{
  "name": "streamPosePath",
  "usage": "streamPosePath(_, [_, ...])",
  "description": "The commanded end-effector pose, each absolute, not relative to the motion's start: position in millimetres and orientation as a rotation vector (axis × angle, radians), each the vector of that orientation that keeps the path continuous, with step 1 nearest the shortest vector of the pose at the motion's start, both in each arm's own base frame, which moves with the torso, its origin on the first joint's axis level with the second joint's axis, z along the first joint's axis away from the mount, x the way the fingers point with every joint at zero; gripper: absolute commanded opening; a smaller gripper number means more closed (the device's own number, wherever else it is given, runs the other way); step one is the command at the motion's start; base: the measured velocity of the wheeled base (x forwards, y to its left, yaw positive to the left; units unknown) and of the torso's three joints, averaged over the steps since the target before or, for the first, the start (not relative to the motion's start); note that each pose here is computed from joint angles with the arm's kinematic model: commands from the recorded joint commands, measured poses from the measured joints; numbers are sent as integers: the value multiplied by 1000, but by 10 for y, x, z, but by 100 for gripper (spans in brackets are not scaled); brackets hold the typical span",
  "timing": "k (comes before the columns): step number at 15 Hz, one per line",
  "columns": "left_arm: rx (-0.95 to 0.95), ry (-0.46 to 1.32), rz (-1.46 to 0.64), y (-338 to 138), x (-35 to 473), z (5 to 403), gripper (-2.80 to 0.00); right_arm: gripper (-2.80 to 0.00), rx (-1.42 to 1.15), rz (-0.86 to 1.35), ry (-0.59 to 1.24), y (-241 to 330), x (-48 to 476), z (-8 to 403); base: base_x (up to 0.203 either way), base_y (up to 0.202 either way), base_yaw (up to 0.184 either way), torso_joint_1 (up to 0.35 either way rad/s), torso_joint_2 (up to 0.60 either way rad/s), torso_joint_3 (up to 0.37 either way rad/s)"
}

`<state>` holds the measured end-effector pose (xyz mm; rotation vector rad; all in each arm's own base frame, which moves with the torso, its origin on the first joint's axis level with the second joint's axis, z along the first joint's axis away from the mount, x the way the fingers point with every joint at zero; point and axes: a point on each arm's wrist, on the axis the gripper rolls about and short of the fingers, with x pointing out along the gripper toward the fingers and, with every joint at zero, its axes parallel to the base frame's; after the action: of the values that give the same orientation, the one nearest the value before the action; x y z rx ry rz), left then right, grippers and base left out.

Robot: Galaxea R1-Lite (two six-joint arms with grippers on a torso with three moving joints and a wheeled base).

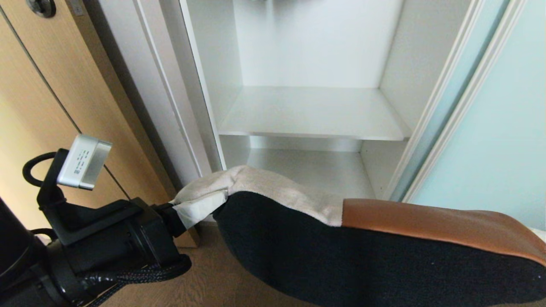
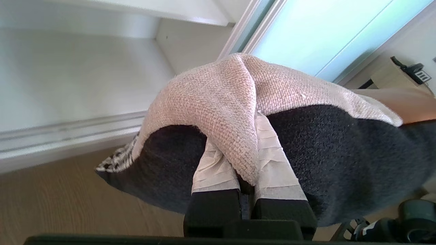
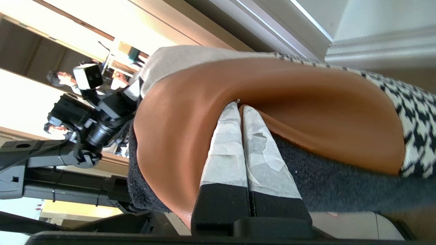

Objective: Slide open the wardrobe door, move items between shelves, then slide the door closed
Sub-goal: Place the pillow on the higher shelf

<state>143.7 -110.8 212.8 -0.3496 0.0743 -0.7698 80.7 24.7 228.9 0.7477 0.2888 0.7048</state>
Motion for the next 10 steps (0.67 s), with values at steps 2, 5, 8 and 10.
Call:
streamPosePath(2, [-348, 86, -766, -1134, 1477, 2105, -280, -280, 753, 706, 297, 252, 836, 2299, 0, 0, 0, 3, 4, 198])
streamPosePath(5, [-346, 92, -766, -1140, 1483, 2096, -280, -280, 758, 701, 306, 255, 855, 2291, 0, 0, 0, 1, -1, 201])
streamPosePath(8, [-340, 100, -754, -1144, 1511, 2067, -280, -280, 758, 701, 307, 255, 855, 2285, 0, 0, 0, 2, -1, 187])
streamPosePath(10, [-344, 100, -755, -1136, 1500, 2065, -280, -280, 755, 700, 304, 254, 856, 2288, 0, 0, 0, 2, 5, 54])
